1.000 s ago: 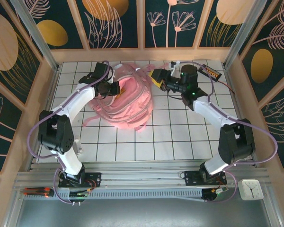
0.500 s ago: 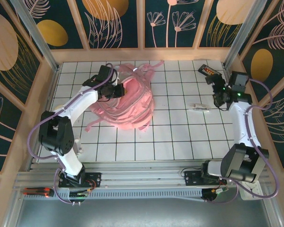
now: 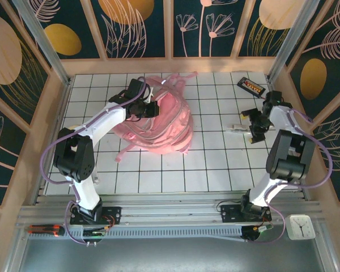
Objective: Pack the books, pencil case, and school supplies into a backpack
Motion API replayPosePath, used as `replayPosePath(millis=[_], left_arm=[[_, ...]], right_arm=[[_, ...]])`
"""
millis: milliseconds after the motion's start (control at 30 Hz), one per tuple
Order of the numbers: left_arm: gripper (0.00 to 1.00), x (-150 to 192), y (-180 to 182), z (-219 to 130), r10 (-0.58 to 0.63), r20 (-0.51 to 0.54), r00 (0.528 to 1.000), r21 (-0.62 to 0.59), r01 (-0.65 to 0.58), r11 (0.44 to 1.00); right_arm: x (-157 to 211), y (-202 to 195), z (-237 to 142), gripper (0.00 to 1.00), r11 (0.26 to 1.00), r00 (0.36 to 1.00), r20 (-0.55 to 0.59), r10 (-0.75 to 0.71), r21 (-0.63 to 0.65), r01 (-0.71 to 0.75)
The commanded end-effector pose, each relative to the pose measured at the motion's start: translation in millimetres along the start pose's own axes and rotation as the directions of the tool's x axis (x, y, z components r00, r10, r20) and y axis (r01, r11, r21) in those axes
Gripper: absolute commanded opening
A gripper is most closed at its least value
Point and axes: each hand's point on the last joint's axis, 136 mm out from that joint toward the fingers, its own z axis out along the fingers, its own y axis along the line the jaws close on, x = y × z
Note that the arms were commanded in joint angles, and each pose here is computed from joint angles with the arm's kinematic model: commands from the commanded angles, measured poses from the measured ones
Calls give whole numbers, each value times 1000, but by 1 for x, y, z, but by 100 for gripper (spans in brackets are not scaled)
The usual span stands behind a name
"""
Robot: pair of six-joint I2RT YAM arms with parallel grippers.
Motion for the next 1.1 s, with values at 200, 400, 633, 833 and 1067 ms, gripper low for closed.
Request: replayPosePath(millis=[200, 400, 633, 833, 1067], left_arm=[[0, -10, -16, -2, 60, 37, 997, 60, -62, 996], [0, -4, -13, -2, 66, 27, 997, 53, -68, 996], [0, -3, -11, -2, 76, 25, 997, 44, -77, 996], [0, -4, -11, 0, 78, 24, 997, 46, -79, 996], [0, -4, -11, 5, 74, 23, 997, 49, -75, 996]], right_arm=[[-22, 13, 25, 96, 989, 991, 79, 109, 95, -116], [-34, 13, 38, 96, 982, 988, 88, 127, 126, -138], [-39, 12, 55, 96, 978, 989, 77, 130, 154, -141], [-38, 12, 67, 89, 979, 993, 55, 104, 170, -112], [-27, 10, 76, 75, 984, 998, 14, 64, 168, -65]])
